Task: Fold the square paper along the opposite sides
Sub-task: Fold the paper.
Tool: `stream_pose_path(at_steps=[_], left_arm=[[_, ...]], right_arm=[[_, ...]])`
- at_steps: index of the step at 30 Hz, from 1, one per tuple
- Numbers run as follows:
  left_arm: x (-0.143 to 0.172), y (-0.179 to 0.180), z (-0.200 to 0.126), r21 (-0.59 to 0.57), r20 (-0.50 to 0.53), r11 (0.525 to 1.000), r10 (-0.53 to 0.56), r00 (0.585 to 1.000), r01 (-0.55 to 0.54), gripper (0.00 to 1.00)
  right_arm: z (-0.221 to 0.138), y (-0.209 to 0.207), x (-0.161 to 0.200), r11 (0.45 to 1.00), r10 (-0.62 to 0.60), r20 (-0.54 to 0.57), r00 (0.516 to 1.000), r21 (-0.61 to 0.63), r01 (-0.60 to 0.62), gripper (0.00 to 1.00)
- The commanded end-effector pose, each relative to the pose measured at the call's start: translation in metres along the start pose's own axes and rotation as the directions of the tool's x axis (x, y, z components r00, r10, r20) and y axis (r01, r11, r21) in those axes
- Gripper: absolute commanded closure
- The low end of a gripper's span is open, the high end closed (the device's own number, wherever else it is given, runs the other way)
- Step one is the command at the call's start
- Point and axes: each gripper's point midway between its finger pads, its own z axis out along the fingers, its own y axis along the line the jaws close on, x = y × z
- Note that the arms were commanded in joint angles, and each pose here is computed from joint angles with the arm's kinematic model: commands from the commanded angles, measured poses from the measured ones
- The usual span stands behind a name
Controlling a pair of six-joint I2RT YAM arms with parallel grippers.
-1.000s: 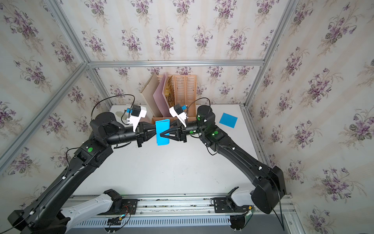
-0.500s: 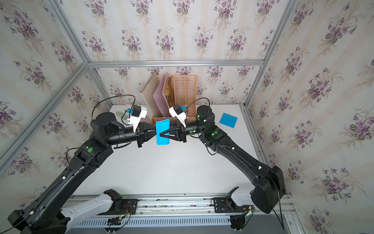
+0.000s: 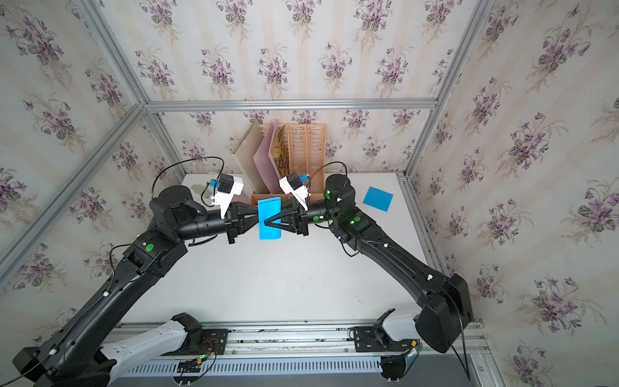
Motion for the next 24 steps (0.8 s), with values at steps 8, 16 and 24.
stream_pose_path(at_steps=[8, 16, 24], left_arm=[[-0.0026, -0.0017, -0.0007, 0.005, 0.011, 1.000, 0.024, 1.000, -0.024, 1.00], [-0.0026, -0.0008, -0.0010, 0.001, 0.010, 1.000, 0.025, 1.000, -0.025, 1.00], [-0.0022, 0.0011, -0.0009, -0.011, 0.006, 1.000, 0.029, 1.000, -0.029, 1.00]], right_arm=[[0.0011, 0.0012, -0.0022, 1.000, -0.020, 0.005, 1.000, -0.005, 0.020, 0.80], [0.0017, 0.0013, -0.0018, 1.000, -0.019, 0.004, 1.000, -0.007, 0.019, 0.83], [0.0025, 0.0009, -0.0005, 1.000, -0.015, 0.002, 1.000, -0.007, 0.015, 0.97]])
